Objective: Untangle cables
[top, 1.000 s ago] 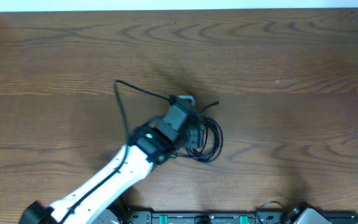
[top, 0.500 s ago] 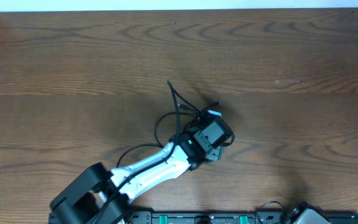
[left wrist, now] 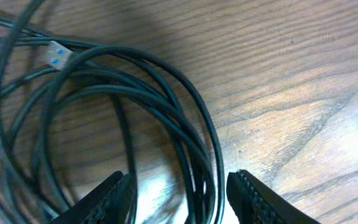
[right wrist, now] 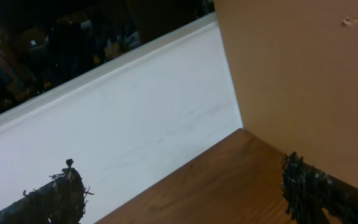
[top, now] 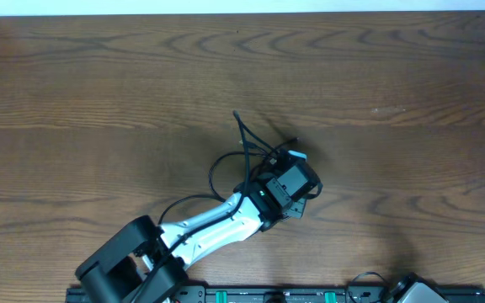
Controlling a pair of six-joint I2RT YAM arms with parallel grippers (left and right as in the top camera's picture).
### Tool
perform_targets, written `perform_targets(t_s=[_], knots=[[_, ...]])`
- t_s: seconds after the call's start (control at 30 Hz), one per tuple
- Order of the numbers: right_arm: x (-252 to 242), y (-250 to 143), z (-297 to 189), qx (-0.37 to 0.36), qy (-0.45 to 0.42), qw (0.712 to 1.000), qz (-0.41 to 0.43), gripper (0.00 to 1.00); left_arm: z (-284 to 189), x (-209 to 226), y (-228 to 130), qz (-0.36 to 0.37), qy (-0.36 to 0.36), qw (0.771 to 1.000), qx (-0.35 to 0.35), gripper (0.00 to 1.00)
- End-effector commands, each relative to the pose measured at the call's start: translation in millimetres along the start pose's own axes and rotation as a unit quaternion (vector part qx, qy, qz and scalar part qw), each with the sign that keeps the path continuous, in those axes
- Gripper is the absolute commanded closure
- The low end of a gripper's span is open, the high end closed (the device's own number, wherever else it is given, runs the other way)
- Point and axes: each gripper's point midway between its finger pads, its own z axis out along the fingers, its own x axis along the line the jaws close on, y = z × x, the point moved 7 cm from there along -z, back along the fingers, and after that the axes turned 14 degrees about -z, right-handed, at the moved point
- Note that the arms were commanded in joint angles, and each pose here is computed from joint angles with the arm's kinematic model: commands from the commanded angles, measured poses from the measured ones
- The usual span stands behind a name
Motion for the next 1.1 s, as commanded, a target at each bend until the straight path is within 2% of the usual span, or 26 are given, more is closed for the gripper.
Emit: perform_targets(t_s=[0.0,0.17,0.2,0.23,0.27,0.3,0.47,0.63,0.7,0.73,0.77,0.9,1.0,1.07], knots=[[5,7,-4,-0.008,0.008,1.000,0.005,0.01,11,2,-6,-0.011,0.007,1.000,0.013,0.46],[6,6,-4,-0.006,0.008,1.000,0.005,0.01,13,2,-6,-0.025,0.006,1.000,0.013,0.46],[6,6,-4,-0.005,0.008,1.000,0.005,0.01,13,2,-6,-0.029,0.006,0.999,0.013,0.53],[6,6,-4,-0.004,0.008,1.000,0.005,0.01,13,2,-6,-0.032,0.007,0.999,0.013,0.68],[6,5,-4,-0.003,0.008,1.000,0.006,0.01,13,2,-6,-0.036,0.007,0.999,0.013,0.87],[7,4,-4,-0.001,0.010,1.000,0.006,0.01,12,2,-6,-0.040,0.007,0.999,0.013,0.92],[20,3,-2,0.003,0.028,1.000,0.006,0.01,2,-1,-1,-0.045,-0.005,0.999,0.004,0.92],[47,-4,0,0.021,0.067,0.998,0.006,0.01,-65,-10,36,-0.070,-0.062,0.994,-0.057,0.93],[57,-6,0,0.024,0.081,0.996,0.005,0.01,-102,-4,56,-0.093,-0.097,0.986,-0.103,0.92],[60,-7,0,0.026,0.085,0.996,0.005,0.01,-118,0,64,-0.107,-0.112,0.980,-0.124,0.92],[69,-10,0,0.034,0.098,0.995,0.005,0.01,-151,11,79,-0.155,-0.142,0.963,-0.166,0.93],[87,-24,-1,0.074,0.121,0.990,0.013,0.01,-200,34,95,-0.263,-0.192,0.919,-0.221,0.92],[97,-52,-6,0.161,0.119,0.975,0.099,0.01,-216,40,99,-0.314,-0.217,0.894,-0.232,0.92],[106,-80,-13,0.249,0.102,0.948,0.172,0.01,-218,43,100,-0.338,-0.222,0.885,-0.232,0.92]])
